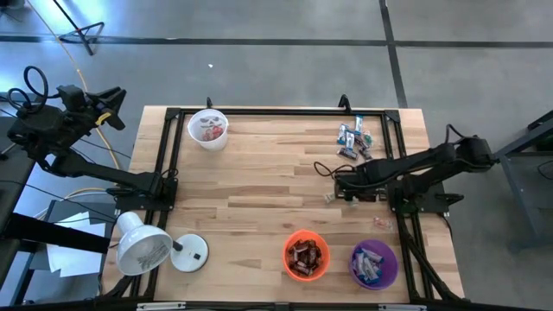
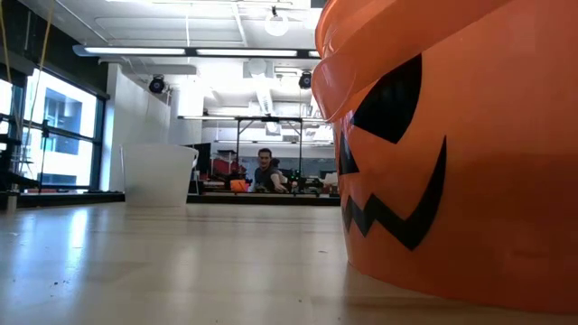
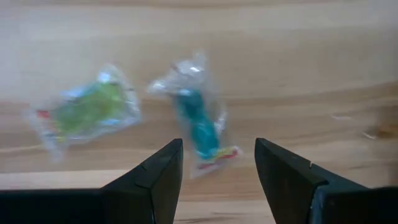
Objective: Organize candy in baskets
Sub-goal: Put the blue gummy into the white bucket
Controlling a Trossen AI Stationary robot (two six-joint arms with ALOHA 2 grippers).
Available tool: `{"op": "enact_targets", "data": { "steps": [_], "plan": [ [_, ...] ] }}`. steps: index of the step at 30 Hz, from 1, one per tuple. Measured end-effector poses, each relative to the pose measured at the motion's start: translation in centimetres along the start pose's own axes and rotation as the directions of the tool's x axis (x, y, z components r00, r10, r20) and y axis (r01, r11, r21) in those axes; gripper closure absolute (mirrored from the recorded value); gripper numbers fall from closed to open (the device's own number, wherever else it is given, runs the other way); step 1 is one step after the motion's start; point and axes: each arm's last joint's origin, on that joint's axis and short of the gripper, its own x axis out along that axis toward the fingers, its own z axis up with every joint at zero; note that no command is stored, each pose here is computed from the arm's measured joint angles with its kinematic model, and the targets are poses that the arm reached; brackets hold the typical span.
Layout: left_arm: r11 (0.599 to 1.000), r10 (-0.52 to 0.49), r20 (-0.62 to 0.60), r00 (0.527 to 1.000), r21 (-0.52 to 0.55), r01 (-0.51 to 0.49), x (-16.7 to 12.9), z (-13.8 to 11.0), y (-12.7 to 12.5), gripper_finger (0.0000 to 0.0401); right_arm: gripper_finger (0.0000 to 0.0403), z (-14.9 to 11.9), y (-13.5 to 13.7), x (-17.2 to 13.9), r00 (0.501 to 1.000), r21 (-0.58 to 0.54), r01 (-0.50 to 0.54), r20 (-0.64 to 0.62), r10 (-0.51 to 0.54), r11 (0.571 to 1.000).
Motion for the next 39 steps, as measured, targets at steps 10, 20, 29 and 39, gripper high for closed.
{"op": "enact_targets", "data": {
  "steps": [10,20,29,39],
  "plan": [
    [1.000,0.020,0.009,1.000,-0.001,-0.020,0.0,0.0,0.0,0.0313,0.0217,0.0,-0.6,1.8,0.998,0.018,-0.042,-0.037,0.042,0.999],
    [1.000,0.022,0.010,1.000,0.001,-0.022,0.0,0.0,0.1,0.0313,0.0367,0.2,-1.7,3.1,0.998,0.089,-0.030,-0.044,0.034,0.996],
    [1.000,-0.015,-0.006,1.000,0.001,0.015,0.0,0.0,-0.1,0.0313,0.0397,0.0,0.7,0.9,0.991,0.068,-0.132,-0.015,0.133,0.989],
    [0.986,-0.154,-0.154,0.976,0.043,0.162,1.3,-3.3,-2.8,0.0313,0.0400,-0.1,5.5,-5.9,0.908,-0.019,-0.383,0.173,0.381,0.923]
  ]
}}
